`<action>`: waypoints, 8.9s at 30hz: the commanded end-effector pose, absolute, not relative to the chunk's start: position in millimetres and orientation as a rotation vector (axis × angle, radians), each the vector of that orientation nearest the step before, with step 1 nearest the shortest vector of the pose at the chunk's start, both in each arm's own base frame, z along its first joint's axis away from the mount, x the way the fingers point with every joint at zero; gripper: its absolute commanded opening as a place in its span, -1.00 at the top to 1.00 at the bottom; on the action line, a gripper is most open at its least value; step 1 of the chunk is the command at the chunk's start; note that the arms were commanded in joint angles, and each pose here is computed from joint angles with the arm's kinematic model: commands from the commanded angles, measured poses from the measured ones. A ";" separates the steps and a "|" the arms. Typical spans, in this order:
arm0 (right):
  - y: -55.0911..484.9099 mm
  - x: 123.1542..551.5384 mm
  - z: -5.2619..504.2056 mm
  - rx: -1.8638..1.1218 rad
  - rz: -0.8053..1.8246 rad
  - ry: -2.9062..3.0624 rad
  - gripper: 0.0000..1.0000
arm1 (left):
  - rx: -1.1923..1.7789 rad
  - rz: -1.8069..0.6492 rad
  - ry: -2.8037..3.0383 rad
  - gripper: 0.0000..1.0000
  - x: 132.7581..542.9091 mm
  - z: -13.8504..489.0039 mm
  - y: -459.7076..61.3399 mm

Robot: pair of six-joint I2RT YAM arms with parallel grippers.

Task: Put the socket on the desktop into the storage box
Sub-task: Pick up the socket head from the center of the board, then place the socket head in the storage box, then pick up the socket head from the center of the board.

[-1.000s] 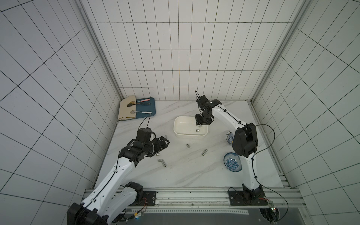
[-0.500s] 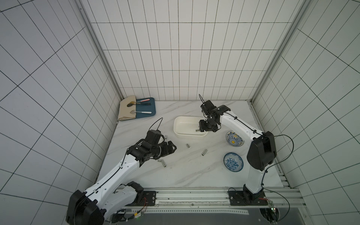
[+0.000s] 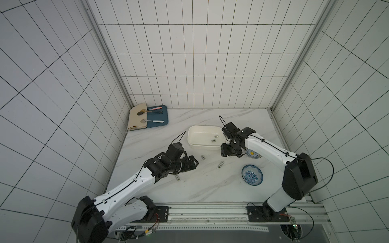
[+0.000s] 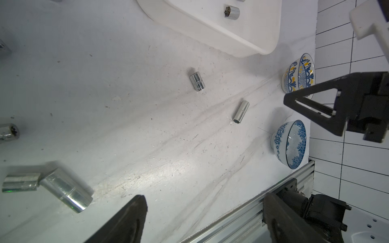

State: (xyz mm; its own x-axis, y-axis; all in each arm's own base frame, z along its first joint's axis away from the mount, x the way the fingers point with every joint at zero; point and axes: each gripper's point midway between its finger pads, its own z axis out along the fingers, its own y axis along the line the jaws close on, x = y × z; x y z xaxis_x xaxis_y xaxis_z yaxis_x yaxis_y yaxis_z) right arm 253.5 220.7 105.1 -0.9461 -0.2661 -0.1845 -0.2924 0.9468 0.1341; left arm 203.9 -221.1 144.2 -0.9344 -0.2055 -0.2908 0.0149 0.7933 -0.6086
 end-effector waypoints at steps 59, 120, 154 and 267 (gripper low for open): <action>235.1 227.8 2.1 -0.449 0.083 3.109 0.46 | -0.262 -0.857 2.602 -0.81 202.1 135.0 -204.0; 295.0 392.5 130.8 -0.430 0.266 2.863 0.72 | -0.425 -0.870 2.501 -0.82 241.8 161.1 -154.0; 306.4 426.6 73.5 -0.360 0.264 2.946 0.24 | -0.458 -0.870 2.512 -0.82 230.8 152.8 -146.6; 362.2 267.7 40.5 -0.804 0.259 2.944 0.66 | -0.423 -0.903 2.527 -0.80 218.2 149.0 -150.2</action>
